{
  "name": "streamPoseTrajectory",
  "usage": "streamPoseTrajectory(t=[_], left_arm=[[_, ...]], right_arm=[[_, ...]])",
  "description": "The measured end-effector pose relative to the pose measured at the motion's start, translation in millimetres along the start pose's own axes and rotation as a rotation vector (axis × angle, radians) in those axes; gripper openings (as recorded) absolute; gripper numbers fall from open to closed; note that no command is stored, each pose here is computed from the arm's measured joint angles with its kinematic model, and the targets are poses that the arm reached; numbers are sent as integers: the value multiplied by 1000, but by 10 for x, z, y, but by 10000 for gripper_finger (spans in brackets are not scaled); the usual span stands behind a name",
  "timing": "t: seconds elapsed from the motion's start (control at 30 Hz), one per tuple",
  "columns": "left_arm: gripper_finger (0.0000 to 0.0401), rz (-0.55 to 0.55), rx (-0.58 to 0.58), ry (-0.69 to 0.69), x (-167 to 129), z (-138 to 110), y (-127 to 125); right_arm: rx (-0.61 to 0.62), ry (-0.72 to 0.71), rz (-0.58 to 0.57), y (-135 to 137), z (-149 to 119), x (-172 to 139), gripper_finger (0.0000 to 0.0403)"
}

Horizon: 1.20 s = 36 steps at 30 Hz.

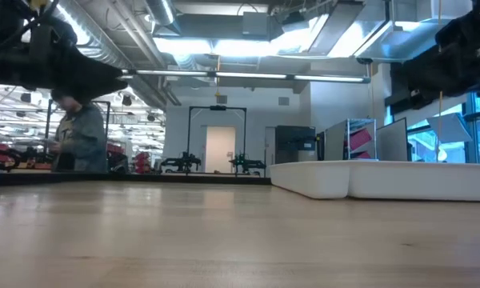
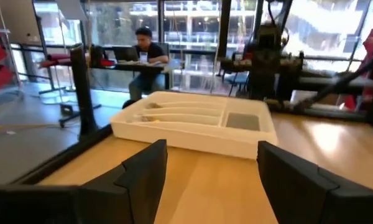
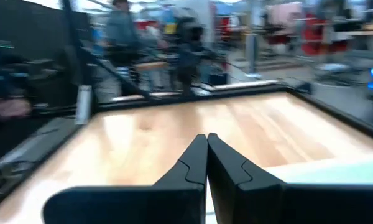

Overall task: Sort silverware
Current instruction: Return to Home Position

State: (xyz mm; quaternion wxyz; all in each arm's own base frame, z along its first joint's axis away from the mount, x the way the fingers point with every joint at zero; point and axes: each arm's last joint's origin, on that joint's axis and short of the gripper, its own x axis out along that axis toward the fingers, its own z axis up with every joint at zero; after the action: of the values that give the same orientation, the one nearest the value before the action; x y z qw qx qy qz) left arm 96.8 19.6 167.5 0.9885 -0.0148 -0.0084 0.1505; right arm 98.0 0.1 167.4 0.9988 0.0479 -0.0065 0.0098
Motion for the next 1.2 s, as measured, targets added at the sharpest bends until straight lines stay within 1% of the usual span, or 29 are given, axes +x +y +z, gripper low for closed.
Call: streamPoseTrajectory(t=[0.07, 0.13, 0.23, 0.4, 1.2], left_arm=[[235, 17, 28, 4, 4, -3, -2], [235, 36, 41, 11, 10, -8, 5], [235, 42, 56, 14, 13, -10, 10], [235, 42, 6, 15, 14, -12, 10], [235, 43, 14, 15, 14, -12, 10]], right_arm=[[0, -7, -61, -18, 2, 0, 9], [1, -10, -79, -23, 3, 1, 9], [1, -10, -78, -22, 4, 1, 10], [1, -8, -77, -23, 1, 1, 10], [3, -6, -78, -23, -3, 1, 10]])
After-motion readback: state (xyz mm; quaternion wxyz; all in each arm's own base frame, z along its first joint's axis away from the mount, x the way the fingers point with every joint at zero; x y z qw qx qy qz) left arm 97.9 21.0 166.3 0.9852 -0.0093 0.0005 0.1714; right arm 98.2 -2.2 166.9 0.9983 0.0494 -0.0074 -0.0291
